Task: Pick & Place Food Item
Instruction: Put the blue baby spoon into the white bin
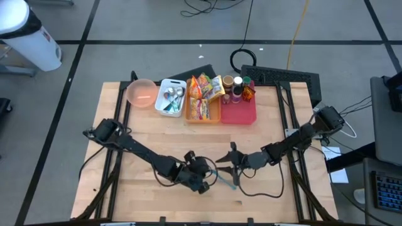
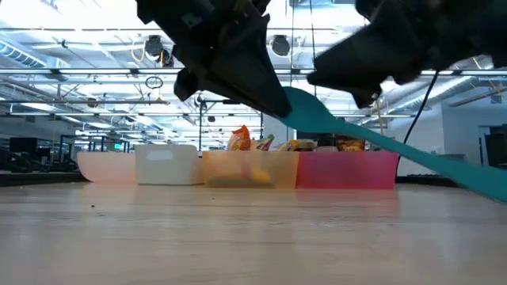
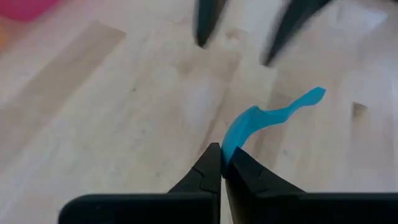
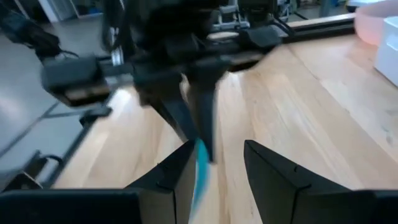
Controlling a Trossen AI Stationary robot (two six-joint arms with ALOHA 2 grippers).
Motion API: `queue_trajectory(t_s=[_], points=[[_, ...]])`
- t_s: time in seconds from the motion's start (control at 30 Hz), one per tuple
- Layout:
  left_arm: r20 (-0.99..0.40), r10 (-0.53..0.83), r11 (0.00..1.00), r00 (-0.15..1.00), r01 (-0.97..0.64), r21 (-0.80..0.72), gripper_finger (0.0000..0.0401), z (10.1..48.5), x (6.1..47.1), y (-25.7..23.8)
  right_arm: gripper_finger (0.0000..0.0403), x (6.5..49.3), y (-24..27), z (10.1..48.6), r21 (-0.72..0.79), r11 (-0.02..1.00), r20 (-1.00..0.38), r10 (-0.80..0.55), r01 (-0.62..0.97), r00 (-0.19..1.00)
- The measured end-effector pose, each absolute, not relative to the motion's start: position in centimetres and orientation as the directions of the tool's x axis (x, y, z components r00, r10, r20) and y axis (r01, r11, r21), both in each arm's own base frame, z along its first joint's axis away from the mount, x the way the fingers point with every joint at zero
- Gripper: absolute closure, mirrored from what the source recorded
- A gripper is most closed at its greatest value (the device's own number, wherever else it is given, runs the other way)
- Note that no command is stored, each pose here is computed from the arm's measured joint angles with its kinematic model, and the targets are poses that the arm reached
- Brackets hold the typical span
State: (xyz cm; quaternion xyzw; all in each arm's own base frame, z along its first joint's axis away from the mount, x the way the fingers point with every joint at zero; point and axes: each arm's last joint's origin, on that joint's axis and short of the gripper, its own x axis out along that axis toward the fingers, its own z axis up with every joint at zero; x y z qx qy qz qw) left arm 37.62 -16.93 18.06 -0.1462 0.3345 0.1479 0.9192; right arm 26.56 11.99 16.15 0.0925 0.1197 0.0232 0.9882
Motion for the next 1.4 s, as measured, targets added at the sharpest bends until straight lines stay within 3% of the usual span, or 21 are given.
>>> queue_trajectory(t_s=[0.13,0.77,1.4], points=[[-0.663,0.201,0.913,0.721,-0.383,-0.139,0.0397,18.1,37.9,-15.9,0.0275,27.6,11.4,16.9,0.211,0.976,-0.218,0.101,-0.054,0.971],[-0.681,0.281,0.900,0.676,-0.433,-0.058,0.0392,17.9,39.0,-12.1,0.0275,28.7,7.4,15.8,0.142,0.985,-0.345,-0.044,0.098,0.938],[-0.640,0.301,0.902,0.706,-0.429,-0.049,0.0396,19.8,38.4,-12.5,0.0275,28.7,7.6,15.7,0.219,0.976,-0.368,0.076,0.007,0.927]])
